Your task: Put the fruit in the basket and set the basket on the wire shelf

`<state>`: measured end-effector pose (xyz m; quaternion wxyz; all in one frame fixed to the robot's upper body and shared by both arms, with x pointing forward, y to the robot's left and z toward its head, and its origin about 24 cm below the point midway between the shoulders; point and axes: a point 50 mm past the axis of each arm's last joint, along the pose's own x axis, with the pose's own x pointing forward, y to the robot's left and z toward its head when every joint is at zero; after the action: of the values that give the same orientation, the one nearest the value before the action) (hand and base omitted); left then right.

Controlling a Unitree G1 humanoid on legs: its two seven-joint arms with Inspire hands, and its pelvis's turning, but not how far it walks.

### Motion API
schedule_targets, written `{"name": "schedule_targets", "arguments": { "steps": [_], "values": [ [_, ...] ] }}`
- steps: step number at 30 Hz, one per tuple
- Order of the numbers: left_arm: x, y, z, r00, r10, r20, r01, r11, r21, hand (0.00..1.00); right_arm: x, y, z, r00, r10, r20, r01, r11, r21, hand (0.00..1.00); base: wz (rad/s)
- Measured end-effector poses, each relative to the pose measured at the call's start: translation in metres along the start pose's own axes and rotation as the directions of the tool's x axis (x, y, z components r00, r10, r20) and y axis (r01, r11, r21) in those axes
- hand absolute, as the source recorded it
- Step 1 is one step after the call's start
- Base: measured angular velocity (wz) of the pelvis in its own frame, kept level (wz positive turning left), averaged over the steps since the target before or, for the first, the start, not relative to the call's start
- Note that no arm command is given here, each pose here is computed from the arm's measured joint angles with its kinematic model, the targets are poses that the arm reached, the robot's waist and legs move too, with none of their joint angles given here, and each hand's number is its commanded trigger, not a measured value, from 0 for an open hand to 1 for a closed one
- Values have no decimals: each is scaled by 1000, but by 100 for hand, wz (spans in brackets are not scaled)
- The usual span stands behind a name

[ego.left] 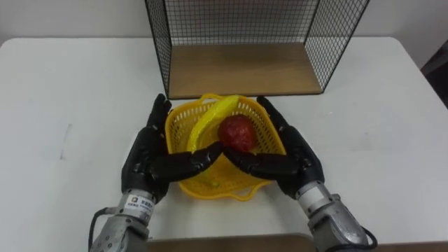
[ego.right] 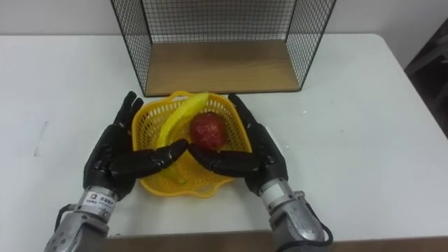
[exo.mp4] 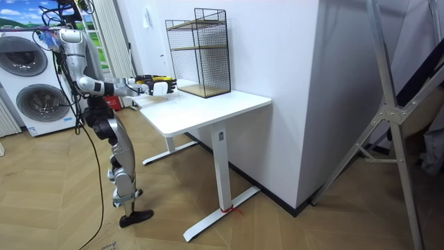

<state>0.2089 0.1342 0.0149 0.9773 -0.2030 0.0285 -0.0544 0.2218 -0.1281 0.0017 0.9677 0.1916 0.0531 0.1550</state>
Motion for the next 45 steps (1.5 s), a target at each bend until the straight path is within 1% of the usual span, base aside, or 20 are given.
{"name": "schedule_targets", "arguments": {
  "steps": [5, 12, 17, 26, 34, 38, 45],
  "values": [
    [2, -3, 1, 1000, 25, 9, -25, 1000, 8, 0, 1, 3, -1, 1000, -14, 5, 14, 1000, 12, 0, -19],
    [10, -9, 6, 999, 14, 38, -14, 1000, 3, 0, 4, 9, 12, 997, -39, 62, 38, 999, 12, 0, -11],
    [11, -11, 7, 999, 14, 47, -13, 1000, -6, 0, 4, 9, 14, 996, -48, 70, 47, 999, 13, 0, -10],
    [18, -15, 14, 997, -9, 83, 9, 1000, 4, 0, 6, 11, 21, 994, -51, 99, 50, 999, 8, 0, -3],
    [19, -16, 18, 994, -9, 113, 9, 1000, 2, 0, 9, 14, 27, 992, -36, 122, 36, 999, 4, 0, 0],
    [24, -19, 24, 989, -13, 147, 13, 1000, 1, 0, 10, 17, 32, 989, -25, 146, 24, 1000, 3, 0, 0],
    [25, -20, 25, 988, -16, 152, 16, 1000, 0, 0, 10, 17, 33, 988, -24, 152, 24, 1000, 1, 0, -2]
  ]
}}
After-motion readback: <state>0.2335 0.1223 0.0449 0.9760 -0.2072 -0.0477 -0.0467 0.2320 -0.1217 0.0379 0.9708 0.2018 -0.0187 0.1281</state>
